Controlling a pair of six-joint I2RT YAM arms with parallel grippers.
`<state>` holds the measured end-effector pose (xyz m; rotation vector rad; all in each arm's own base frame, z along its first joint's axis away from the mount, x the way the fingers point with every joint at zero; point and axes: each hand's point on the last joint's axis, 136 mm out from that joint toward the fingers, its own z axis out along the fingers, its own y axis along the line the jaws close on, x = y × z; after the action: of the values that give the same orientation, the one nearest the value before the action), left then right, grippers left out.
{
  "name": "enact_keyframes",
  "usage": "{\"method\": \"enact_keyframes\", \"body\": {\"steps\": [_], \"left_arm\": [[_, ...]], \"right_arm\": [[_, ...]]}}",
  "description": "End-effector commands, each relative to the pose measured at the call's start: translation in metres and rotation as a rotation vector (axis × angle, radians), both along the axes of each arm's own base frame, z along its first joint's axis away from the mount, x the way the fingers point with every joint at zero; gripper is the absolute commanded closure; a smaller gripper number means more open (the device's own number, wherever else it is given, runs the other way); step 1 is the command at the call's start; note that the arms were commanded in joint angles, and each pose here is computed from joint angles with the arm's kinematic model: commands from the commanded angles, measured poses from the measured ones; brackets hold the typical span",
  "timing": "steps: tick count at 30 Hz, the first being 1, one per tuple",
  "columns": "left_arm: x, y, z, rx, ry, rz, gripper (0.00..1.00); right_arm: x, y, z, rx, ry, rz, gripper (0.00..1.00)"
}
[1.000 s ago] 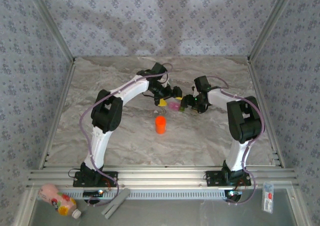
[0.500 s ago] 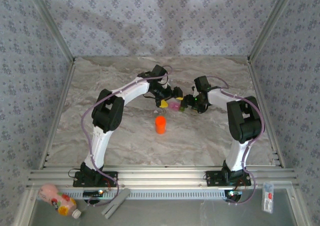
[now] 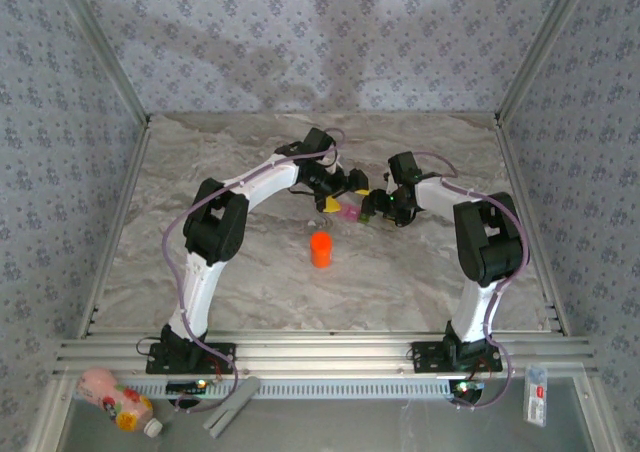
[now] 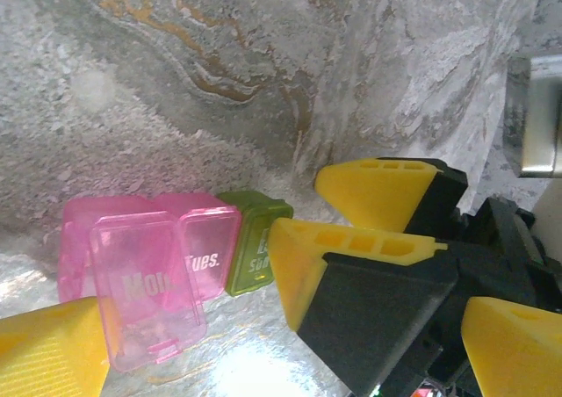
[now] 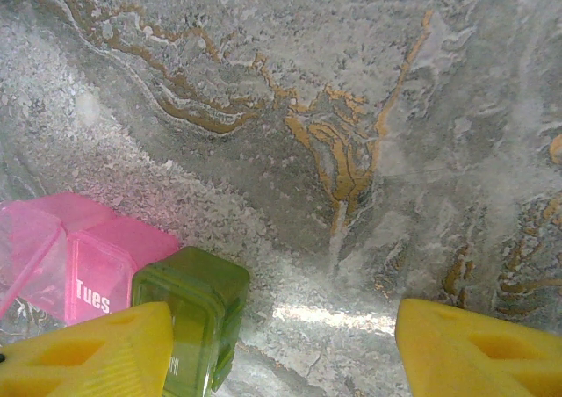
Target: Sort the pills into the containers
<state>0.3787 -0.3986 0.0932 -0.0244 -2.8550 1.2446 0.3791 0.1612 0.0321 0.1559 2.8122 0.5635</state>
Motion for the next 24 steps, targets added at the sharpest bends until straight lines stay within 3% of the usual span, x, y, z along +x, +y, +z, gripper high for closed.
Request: {"method": "enact_keyframes", "body": {"steps": [1,24], "left_arm": [[0.001,-0.009,0.011,-0.049,-0.006,-0.005,0.01],[0.017,-0.025,0.028,-0.106,-0.031,0.028,0.0]], "right_arm": [[-0.009,0.0,-0.023,-0.025,0.05,0.008,0.3],[-0.011,0.001,-0.027,-0.033,0.054,0.021,0.31]]}}
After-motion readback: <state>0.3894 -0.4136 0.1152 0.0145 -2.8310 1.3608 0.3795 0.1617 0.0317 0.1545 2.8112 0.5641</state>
